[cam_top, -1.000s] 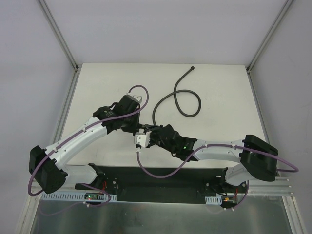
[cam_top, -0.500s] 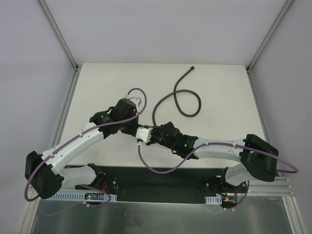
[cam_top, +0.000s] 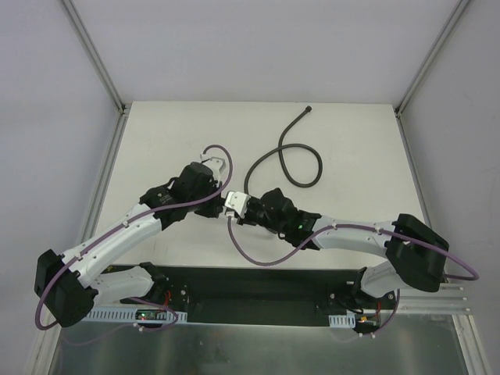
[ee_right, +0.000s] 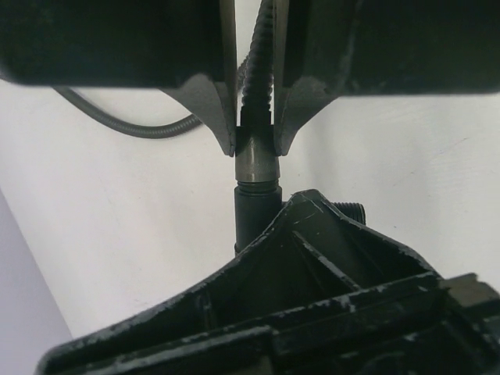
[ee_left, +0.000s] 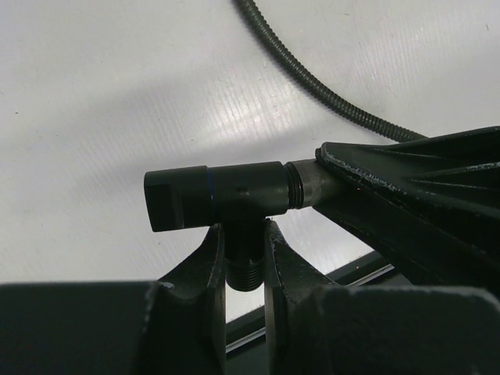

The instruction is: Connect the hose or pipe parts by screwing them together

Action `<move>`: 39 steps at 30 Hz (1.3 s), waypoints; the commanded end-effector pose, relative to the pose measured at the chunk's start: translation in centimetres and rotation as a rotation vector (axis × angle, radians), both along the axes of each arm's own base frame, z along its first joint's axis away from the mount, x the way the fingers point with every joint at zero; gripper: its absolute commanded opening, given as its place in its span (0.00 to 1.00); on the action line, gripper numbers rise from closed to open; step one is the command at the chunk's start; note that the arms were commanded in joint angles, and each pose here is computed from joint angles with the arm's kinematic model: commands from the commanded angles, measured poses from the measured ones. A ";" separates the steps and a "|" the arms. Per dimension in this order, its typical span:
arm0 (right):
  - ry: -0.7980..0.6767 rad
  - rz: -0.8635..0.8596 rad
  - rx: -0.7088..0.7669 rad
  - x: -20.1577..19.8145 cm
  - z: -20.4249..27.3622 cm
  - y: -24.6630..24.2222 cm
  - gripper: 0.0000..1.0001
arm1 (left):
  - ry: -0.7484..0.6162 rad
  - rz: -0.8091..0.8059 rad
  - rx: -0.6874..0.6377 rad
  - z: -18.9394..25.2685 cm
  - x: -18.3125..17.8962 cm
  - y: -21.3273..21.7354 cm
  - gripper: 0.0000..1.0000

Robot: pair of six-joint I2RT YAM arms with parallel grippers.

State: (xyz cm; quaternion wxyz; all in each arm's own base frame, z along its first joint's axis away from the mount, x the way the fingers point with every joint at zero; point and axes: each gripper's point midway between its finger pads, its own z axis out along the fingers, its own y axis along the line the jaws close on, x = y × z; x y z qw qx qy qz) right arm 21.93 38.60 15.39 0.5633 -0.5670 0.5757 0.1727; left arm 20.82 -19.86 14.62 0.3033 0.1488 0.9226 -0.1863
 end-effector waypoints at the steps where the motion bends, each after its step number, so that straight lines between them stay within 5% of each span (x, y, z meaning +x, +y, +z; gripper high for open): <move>1: 0.060 0.060 0.260 -0.1 6.9 2.5 0.00 | -0.075 -0.196 -0.232 4.0 -1.3 -4.6 0.00; 33: 0.683 0.117 0.617 1.1 7.2 2.3 0.00 | -0.297 -0.263 -0.234 4.1 -0.3 -4.6 0.00; 39: 0.620 0.125 0.520 0.8 4.9 1.5 0.01 | -0.276 -0.188 -0.210 4.1 0.2 -3.8 0.00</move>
